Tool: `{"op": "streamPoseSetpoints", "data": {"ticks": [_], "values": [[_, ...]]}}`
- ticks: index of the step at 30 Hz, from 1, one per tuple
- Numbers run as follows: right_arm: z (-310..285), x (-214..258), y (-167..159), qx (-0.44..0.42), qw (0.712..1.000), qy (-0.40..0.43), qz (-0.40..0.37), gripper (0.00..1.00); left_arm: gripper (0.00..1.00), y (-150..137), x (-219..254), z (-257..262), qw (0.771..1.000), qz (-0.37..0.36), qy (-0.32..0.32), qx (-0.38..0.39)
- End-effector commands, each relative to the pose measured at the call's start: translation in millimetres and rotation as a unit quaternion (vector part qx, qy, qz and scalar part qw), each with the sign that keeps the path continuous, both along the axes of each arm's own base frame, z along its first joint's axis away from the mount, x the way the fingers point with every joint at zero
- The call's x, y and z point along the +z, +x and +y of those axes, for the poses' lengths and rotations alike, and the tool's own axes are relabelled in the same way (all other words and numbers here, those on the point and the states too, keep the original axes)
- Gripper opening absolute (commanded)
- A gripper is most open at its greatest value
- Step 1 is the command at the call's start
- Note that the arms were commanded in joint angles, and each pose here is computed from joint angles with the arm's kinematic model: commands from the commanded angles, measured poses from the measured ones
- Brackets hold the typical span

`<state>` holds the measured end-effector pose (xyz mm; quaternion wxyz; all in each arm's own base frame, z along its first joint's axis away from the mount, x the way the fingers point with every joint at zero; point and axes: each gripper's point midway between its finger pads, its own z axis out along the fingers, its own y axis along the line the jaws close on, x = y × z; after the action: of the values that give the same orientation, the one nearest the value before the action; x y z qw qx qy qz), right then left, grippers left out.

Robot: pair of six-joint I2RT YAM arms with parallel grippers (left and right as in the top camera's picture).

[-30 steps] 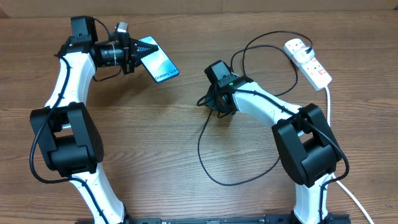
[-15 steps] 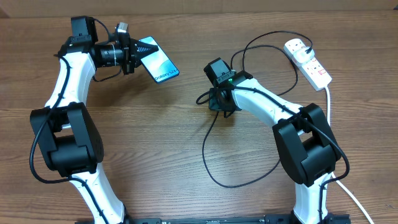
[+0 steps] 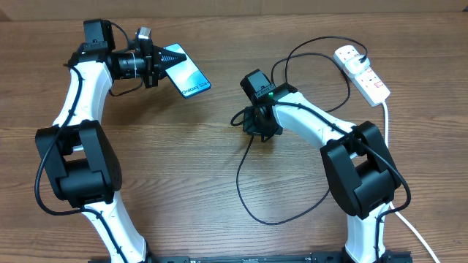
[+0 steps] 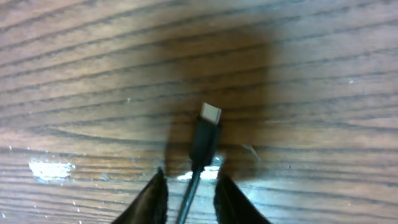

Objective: Plug charger to phone and switch on socket
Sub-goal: 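Lower the right gripper onto the cable's USB-C end and grasp it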

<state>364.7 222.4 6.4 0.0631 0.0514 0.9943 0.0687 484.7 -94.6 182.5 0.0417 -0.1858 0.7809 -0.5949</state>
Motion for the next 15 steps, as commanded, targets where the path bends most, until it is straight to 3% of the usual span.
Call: {"op": "streamPoseSetpoints", "data": {"ticks": [1,15], "values": [[-5.1,1.7,8.4,-0.057,0.998,0.006,0.002,0.29,0.04,-1.7,14.8,-5.5,0.999,-0.025,-0.015,-0.017],[-0.6,-19.2,11.6,-0.077,0.997,0.017,0.01,0.27,0.04,-2.0,14.7,-5.6,0.999,-0.024,-0.015,-0.017]]}}
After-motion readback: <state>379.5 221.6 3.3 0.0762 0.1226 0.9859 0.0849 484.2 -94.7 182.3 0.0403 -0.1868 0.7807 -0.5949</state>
